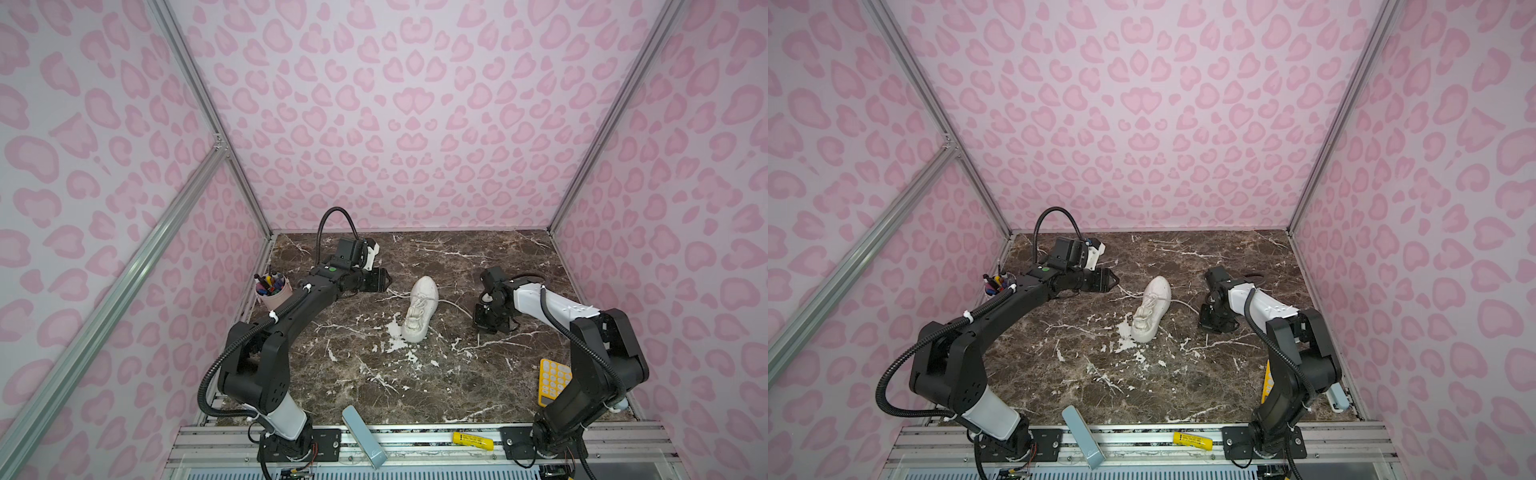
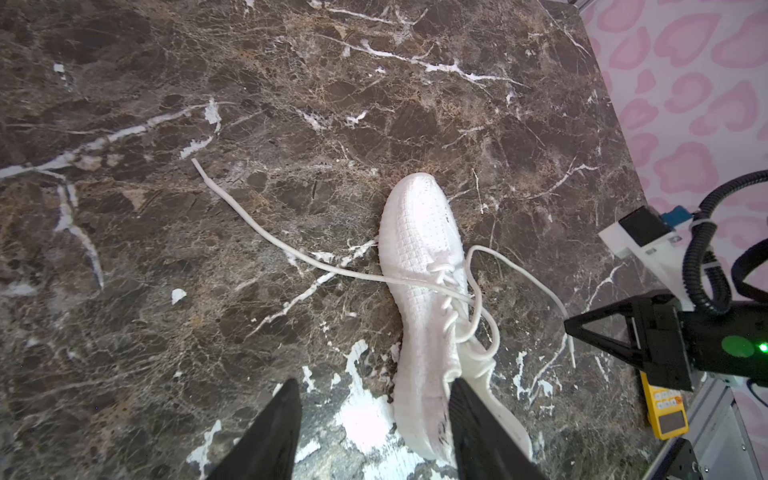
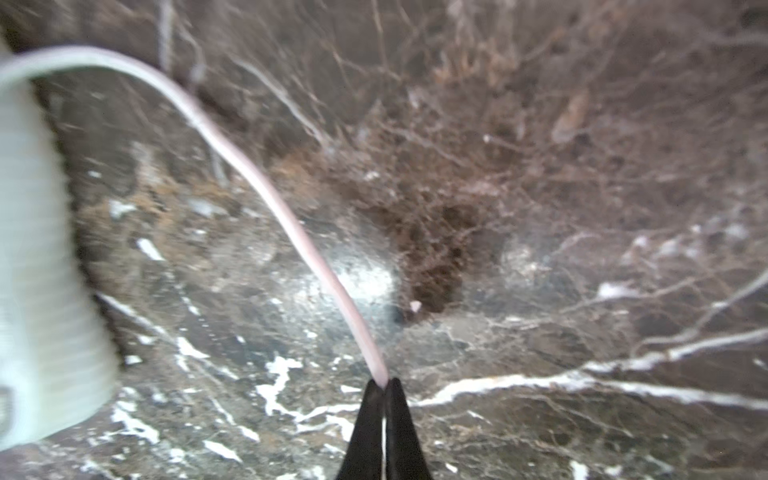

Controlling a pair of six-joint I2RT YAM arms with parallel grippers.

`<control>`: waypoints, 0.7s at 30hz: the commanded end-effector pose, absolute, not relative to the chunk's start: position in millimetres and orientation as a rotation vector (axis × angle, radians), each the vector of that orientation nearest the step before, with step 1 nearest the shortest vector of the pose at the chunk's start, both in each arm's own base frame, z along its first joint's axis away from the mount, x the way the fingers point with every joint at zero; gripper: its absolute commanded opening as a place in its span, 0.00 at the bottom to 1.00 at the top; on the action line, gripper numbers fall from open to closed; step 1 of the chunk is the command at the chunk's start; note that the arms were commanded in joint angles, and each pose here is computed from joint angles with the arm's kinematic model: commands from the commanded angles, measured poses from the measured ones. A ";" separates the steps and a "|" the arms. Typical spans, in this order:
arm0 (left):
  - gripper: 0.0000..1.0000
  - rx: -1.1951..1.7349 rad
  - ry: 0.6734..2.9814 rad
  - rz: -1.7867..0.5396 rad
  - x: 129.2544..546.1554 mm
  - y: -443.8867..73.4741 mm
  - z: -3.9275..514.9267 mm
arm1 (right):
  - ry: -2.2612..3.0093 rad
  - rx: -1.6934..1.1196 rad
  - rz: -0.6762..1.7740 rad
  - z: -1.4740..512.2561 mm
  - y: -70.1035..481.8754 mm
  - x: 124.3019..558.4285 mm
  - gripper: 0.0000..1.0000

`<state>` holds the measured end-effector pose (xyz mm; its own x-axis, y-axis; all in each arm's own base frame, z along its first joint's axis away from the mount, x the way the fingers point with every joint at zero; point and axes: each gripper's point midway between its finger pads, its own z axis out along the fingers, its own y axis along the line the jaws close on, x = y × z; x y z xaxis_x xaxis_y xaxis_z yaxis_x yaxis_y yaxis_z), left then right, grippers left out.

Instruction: Tie the shoes

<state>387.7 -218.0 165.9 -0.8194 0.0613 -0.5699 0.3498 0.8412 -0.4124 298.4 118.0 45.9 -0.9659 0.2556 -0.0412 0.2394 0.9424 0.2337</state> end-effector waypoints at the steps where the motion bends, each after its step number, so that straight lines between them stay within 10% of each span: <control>1: 0.59 0.321 2.450 -0.745 379.1 -228.6 173.8 | 2.927 0.498 0.586 62.6 143.1 321.0 0.04; 21: 0.57 0.441 2.498 -0.833 353.0 -274.8 164.1 | 2.335 1.029 1.445 90.6 226.7 389.0 0.05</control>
